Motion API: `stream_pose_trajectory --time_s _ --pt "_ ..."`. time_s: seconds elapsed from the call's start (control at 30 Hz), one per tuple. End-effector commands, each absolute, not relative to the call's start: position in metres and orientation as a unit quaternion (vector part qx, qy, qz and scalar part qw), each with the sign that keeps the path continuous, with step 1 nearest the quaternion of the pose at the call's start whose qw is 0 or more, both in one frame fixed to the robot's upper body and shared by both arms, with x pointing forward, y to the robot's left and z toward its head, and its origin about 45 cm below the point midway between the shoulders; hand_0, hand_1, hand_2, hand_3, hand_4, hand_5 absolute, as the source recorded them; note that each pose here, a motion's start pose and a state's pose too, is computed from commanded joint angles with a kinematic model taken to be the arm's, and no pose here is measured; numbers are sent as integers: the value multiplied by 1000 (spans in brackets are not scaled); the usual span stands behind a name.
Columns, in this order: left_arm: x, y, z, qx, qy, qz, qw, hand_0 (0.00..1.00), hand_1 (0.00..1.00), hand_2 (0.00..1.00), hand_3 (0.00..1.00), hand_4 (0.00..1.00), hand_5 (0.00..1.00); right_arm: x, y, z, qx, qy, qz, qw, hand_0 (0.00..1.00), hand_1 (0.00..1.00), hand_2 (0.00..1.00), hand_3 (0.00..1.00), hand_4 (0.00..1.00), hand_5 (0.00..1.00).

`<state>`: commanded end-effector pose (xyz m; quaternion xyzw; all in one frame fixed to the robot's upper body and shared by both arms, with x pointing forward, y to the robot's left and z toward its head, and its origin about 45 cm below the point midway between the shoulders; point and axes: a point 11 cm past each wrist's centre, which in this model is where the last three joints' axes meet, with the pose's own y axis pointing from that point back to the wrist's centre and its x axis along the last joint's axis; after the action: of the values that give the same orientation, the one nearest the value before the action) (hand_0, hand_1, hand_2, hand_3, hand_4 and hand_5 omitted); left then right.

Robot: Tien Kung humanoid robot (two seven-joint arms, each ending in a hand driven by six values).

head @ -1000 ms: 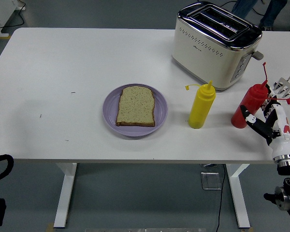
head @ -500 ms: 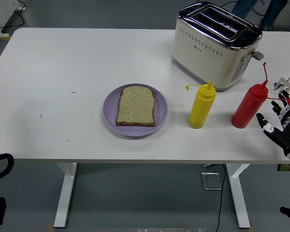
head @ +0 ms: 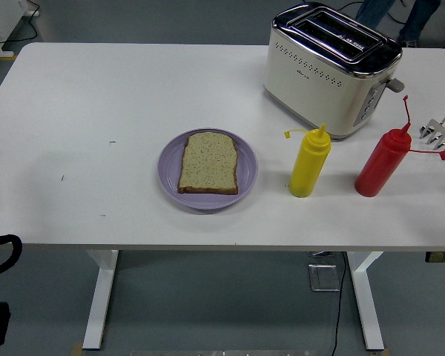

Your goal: Pick up the cup,pour liquid into bread,place the cup on the desk

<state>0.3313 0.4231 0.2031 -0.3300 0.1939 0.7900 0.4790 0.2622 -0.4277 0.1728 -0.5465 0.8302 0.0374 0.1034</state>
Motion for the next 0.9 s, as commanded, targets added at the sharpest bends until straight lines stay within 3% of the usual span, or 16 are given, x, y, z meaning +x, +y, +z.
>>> stream_pose_trajectory --time_s 0.1,0.13,0.33,0.37,0.43,0.9 --pt "332 423 203 -330 194 789 480 790 735 740 695 574 998 265 -433 180 -534 825 80 168 855 808 872 924 717 133" --pt "332 422 203 -330 194 789 480 790 735 741 695 574 998 265 -433 180 -529 825 90 178 829 782 822 867 659 170" --pt "331 424 203 -330 193 790 478 790 735 741 695 574 998 279 -439 196 -509 798 161 279 829 782 822 867 659 170" --pt "331 424 203 -331 193 790 478 789 735 740 695 574 998 280 -440 197 -504 796 170 288 802 760 787 824 612 257" --pt "331 424 203 -330 193 791 478 789 735 740 695 574 998 286 -442 199 -494 789 190 313 802 760 787 824 612 257" --pt "329 424 201 -327 193 792 478 789 733 739 691 573 998 314 -433 208 -518 751 239 332 808 763 785 817 605 337"
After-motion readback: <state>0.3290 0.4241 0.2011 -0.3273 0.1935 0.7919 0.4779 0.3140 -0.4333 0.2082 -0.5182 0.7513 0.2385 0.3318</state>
